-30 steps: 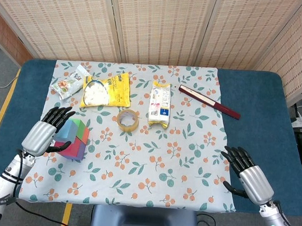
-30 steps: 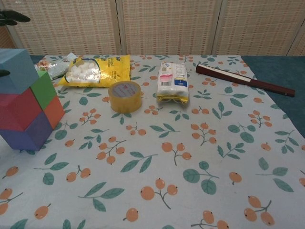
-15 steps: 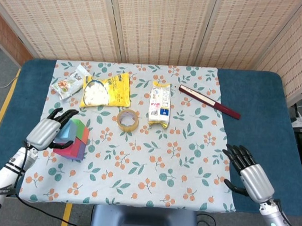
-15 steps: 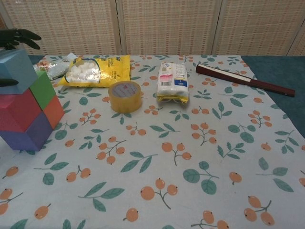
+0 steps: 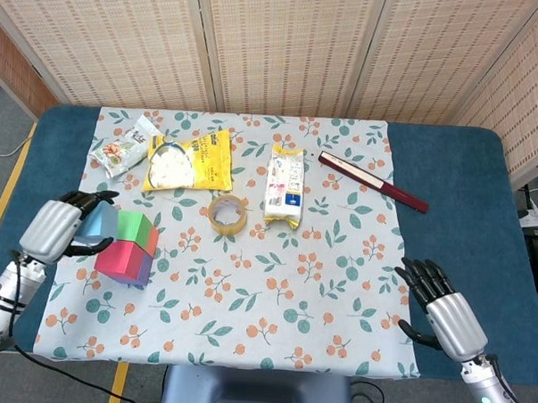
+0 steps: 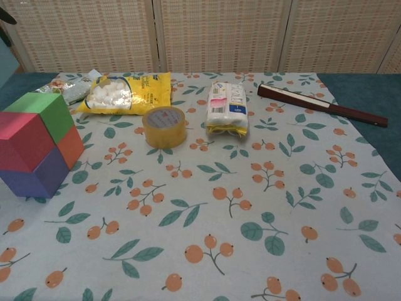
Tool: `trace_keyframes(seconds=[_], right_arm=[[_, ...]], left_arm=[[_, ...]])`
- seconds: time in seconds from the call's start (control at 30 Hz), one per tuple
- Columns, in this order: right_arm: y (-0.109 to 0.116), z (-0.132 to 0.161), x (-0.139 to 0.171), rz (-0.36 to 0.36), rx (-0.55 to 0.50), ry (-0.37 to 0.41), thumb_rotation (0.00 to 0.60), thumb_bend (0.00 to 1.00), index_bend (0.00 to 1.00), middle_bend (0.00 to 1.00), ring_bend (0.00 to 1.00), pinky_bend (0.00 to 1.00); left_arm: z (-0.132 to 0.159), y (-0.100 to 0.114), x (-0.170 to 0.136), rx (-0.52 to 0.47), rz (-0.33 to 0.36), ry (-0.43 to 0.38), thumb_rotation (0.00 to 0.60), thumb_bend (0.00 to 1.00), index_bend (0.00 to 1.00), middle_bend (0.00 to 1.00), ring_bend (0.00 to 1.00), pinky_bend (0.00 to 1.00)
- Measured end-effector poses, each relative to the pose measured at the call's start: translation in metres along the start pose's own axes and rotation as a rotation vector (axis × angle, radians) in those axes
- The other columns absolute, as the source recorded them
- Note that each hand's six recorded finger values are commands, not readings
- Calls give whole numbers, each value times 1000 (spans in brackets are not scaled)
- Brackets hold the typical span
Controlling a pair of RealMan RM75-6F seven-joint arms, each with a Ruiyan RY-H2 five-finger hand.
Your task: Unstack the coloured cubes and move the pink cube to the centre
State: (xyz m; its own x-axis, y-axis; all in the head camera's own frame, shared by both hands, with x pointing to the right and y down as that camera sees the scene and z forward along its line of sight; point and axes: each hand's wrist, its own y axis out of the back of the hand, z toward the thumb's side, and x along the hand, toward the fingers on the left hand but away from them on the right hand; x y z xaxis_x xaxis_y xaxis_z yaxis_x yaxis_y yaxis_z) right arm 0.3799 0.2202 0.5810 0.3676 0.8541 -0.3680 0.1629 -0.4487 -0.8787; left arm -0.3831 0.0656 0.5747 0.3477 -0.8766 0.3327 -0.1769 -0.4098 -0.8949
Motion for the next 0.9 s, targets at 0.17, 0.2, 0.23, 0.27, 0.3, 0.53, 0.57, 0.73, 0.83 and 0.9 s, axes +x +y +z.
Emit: trace_keyframes(seconds=[0.17, 0.2, 0.23, 0.27, 0.3, 0.53, 0.57, 0.73, 0.83, 0.9], right_arm=[[-2, 1, 0, 6, -3, 4, 600, 167, 0, 0, 0, 0], [-3, 2, 0, 11, -5, 7, 600, 167, 0, 0, 0, 0], [-3, 3, 1, 14, -7, 9, 600, 167, 0, 0, 0, 0], [-4, 4, 1, 16, -9, 11, 600, 168, 0, 0, 0, 0], [-5, 4, 1, 17, -10, 13, 600, 168, 0, 0, 0, 0], [-7, 7, 2, 25, -15, 20, 600, 168, 0, 0, 0, 0], [-6, 7, 2, 25, -17, 21, 600, 168, 0, 0, 0, 0], [-3, 6, 2, 15, -21, 22, 600, 169, 0, 0, 0, 0], [-3, 6, 2, 19, -23, 23, 600, 170, 0, 0, 0, 0], [-3, 6, 3, 19, -23, 24, 600, 170, 0, 0, 0, 0]], left_arm=[[-37, 2, -29, 22, -2, 110, 600, 410, 208, 470, 591, 303], [-44, 0, -33, 33, -9, 130, 600, 410, 208, 469, 591, 296], [-52, -3, -37, 44, -18, 150, 600, 411, 208, 468, 588, 287], [-62, -8, -43, 54, -33, 180, 600, 411, 207, 466, 586, 281], [-69, -14, -48, 58, -46, 202, 600, 412, 205, 465, 584, 278], [-97, -70, -69, -17, -163, 288, 600, 405, 169, 432, 560, 218], [-99, -78, -71, -27, -174, 291, 600, 402, 158, 421, 549, 205], [-95, -111, -76, -89, -222, 284, 600, 358, 54, 301, 391, 158], [-90, -122, -79, -120, -243, 277, 600, 361, 3, 204, 311, 158], [-86, -127, -81, -140, -249, 274, 600, 361, 0, 144, 259, 156]])
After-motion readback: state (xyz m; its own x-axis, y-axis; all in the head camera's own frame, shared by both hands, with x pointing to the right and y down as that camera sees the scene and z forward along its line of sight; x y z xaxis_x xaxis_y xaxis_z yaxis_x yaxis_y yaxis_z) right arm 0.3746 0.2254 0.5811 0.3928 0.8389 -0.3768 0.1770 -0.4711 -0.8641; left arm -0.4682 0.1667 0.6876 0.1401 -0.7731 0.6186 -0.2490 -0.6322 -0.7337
